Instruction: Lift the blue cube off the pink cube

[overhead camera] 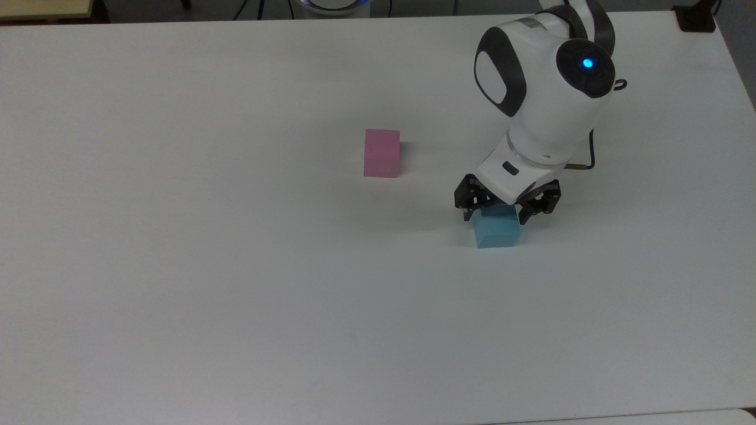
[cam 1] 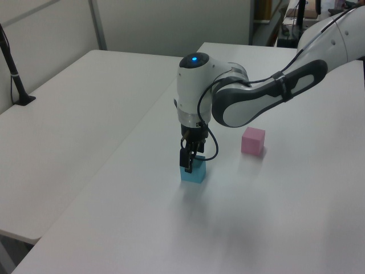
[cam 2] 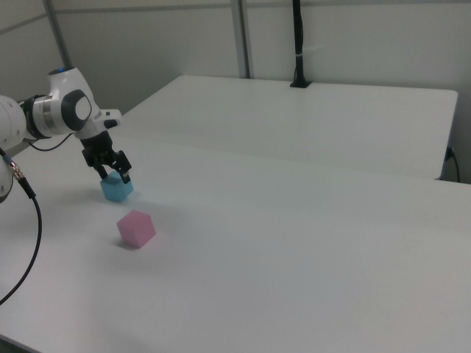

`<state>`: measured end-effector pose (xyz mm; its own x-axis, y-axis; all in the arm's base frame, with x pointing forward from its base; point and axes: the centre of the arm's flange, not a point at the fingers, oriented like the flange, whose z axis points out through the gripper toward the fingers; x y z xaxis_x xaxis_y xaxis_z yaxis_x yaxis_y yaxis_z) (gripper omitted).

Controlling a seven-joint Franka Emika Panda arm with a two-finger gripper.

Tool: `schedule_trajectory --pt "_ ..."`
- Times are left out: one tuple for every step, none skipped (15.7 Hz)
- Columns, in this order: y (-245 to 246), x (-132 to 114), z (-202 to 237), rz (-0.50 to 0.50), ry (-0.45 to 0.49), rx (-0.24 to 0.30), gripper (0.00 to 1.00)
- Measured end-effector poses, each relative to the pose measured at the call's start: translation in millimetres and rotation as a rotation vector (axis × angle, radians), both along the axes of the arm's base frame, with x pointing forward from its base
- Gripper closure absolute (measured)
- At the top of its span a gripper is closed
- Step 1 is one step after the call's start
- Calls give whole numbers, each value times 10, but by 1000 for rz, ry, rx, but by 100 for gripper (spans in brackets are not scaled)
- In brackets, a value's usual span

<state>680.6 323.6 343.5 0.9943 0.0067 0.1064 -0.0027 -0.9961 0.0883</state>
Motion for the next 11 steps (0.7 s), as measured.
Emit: schedule_trajectory --pt "4 1 90 1 -11 7 0" --pt "-5 -7 234 0 -26 16 0" --pt "-42 -38 450 -4 -42 27 0" --pt "-125 -106 700 -13 -44 34 0" --pt "-269 -197 985 -30 -37 37 0" --pt "-501 -303 1302 -59 -20 39 0" --pt "-790 -404 1592 -96 1 41 0" --pt "-1141 -515 1866 -140 29 41 0" --pt "-1484 -619 2065 -175 57 38 0" --pt "-1967 -755 2244 -191 90 19 0" --pt "-2203 -815 2278 -175 102 3 0"
